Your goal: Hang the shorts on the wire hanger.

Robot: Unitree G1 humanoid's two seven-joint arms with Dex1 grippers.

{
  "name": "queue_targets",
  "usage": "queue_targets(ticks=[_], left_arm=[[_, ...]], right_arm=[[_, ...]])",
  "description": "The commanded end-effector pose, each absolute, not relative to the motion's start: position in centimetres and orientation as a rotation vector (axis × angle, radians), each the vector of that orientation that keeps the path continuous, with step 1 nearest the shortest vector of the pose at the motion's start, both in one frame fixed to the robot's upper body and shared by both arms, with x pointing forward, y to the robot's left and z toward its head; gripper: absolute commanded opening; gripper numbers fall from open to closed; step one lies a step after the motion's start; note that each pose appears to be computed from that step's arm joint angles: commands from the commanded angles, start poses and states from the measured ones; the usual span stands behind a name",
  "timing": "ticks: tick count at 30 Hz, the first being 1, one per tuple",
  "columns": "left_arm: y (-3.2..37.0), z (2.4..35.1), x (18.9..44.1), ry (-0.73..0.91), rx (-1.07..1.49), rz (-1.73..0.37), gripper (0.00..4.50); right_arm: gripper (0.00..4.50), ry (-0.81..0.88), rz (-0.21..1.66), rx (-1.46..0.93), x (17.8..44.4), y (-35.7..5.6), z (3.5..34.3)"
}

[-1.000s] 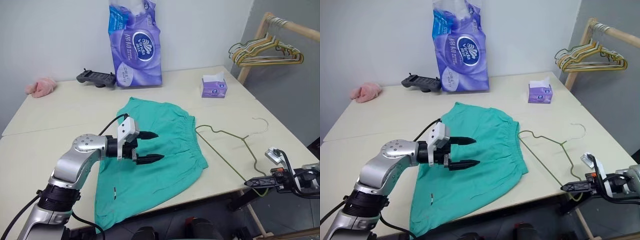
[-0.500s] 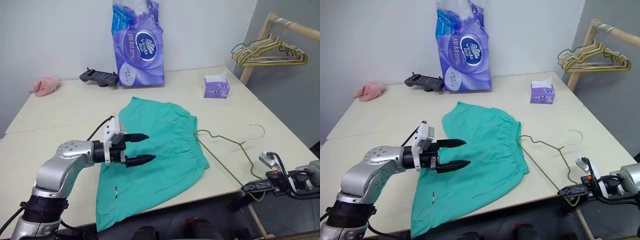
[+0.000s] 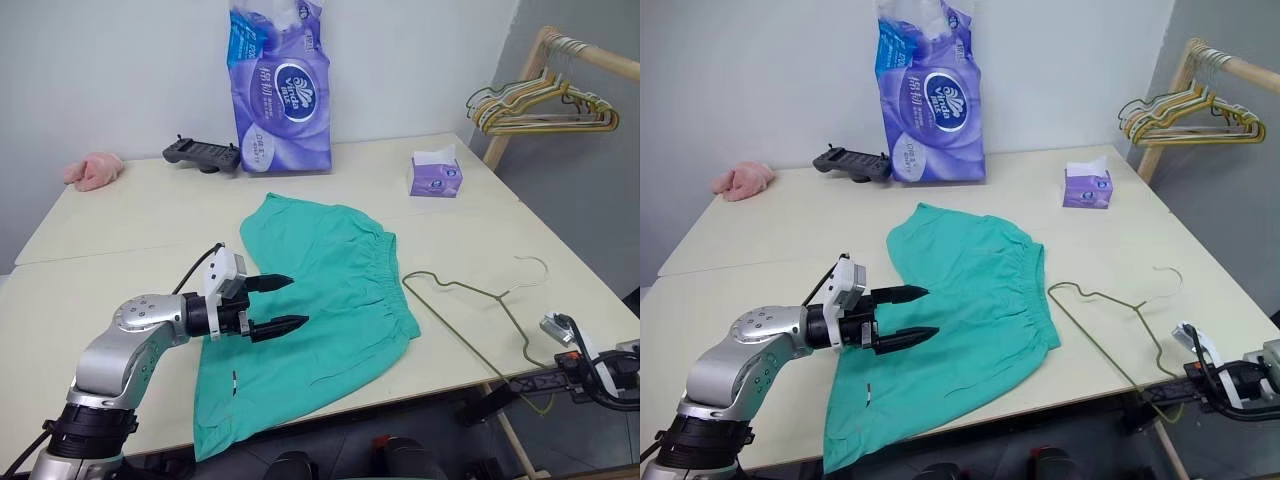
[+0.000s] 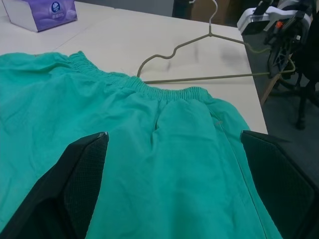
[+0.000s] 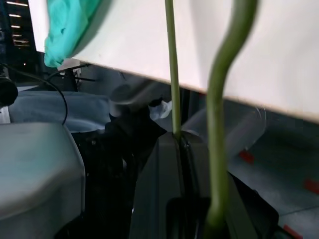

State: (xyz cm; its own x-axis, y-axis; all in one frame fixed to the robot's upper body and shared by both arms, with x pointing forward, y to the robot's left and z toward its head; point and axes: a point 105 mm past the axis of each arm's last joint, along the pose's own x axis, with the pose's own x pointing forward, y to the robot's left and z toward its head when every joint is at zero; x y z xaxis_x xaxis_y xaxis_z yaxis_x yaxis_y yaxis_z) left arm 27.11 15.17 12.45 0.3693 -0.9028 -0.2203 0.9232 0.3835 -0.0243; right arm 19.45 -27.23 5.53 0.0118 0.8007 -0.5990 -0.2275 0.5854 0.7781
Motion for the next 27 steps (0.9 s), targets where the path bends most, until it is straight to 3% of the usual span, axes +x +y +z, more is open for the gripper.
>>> queue_targets(ticks=[1, 7, 24, 27], left_arm=[[14.9, 13.1, 27.2, 0.174, 0.137, -1.192, 4.49], [14.7, 13.3, 27.6, 0.169, 0.149, -1.199, 4.49], [15.1, 13.6, 27.9, 0.16, 0.173, -1.17, 4.49], [15.1, 13.7, 28.0, 0.155, 0.176, -1.168, 4.49]], right_arm=[[0.0, 1.307, 0.98, 0.569, 19.3, -26.0, 6.9], [0.0, 1.25, 1.02, 0.575, 21.1, -24.5, 8.0], [0.0, 1.353, 1.037, 0.527, 19.9, -24.8, 6.7], [0.0, 1.345, 1.04, 0.522, 20.7, -24.4, 6.2]])
